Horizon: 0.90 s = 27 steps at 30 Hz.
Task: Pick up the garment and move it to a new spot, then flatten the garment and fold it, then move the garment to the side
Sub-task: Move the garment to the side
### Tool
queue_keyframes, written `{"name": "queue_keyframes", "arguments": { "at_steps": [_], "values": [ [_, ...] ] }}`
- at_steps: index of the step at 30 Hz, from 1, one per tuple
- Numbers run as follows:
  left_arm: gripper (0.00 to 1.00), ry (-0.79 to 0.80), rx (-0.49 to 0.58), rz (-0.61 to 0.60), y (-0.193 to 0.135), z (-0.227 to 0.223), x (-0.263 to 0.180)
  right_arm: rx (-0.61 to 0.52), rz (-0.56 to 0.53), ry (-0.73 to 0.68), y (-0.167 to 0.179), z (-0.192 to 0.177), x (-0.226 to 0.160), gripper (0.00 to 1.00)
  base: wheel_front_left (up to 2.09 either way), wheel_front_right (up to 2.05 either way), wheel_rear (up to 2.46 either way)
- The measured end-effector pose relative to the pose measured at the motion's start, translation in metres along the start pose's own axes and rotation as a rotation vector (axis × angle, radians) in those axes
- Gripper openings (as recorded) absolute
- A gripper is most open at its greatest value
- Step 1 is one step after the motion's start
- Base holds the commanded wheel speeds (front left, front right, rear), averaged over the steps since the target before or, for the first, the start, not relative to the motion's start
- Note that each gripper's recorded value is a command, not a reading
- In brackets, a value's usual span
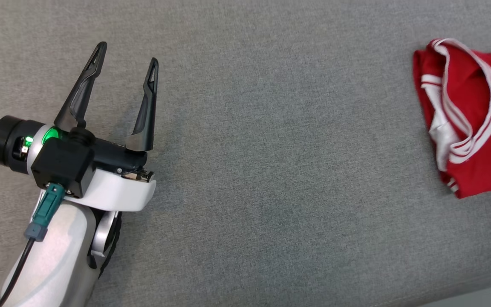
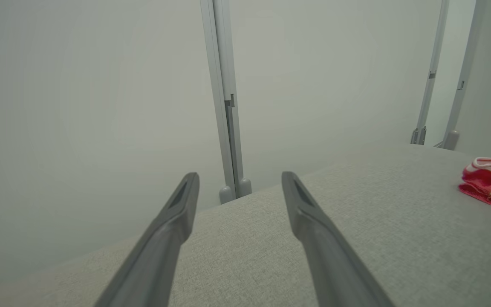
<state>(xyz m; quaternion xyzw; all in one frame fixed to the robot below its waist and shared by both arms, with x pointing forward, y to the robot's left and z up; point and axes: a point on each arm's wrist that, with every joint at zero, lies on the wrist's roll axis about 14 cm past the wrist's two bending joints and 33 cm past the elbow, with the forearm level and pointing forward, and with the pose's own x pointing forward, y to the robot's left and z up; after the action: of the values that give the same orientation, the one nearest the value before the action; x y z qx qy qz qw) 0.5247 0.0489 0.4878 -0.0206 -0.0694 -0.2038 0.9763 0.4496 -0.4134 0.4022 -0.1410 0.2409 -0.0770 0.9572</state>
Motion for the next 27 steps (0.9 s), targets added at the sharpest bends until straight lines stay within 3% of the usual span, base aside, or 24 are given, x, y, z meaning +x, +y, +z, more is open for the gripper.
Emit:
{"name": "queue_keyframes", "arguments": {
  "at_steps": [7, 8, 10, 11, 20, 27],
  "values": [
    [1.00, 0.012, 0.001, -0.026, -0.001, -0.011, 0.010, -0.010, -0.096, -0.028, -0.035, 0.018, 0.016, 0.00, 0.00, 0.00, 0.00],
    [1.00, 0.016, 0.001, -0.026, 0.000, -0.013, 0.010, -0.002, -0.103, -0.031, -0.035, 0.019, 0.019, 0.12, 0.00, 0.00, 0.00],
    [1.00, 0.025, 0.005, -0.028, 0.000, -0.017, 0.010, 0.010, -0.115, -0.031, -0.036, 0.019, 0.022, 0.52, 0.00, 0.00, 0.00],
    [1.00, 0.029, 0.003, -0.029, 0.000, -0.019, 0.010, 0.018, -0.122, -0.025, -0.036, 0.016, 0.024, 1.00, 0.00, 0.00, 0.00],
    [1.00, 0.026, 0.005, -0.024, -0.001, -0.016, 0.010, 0.135, -0.164, -0.058, -0.033, 0.015, 0.018, 1.00, 0.00, 0.00, 0.00],
    [1.00, 0.024, -0.014, 0.030, 0.001, -0.001, -0.008, 0.270, -0.134, -0.167, -0.006, 0.026, -0.011, 1.00, 0.00, 0.00, 0.00]
  ]
}}
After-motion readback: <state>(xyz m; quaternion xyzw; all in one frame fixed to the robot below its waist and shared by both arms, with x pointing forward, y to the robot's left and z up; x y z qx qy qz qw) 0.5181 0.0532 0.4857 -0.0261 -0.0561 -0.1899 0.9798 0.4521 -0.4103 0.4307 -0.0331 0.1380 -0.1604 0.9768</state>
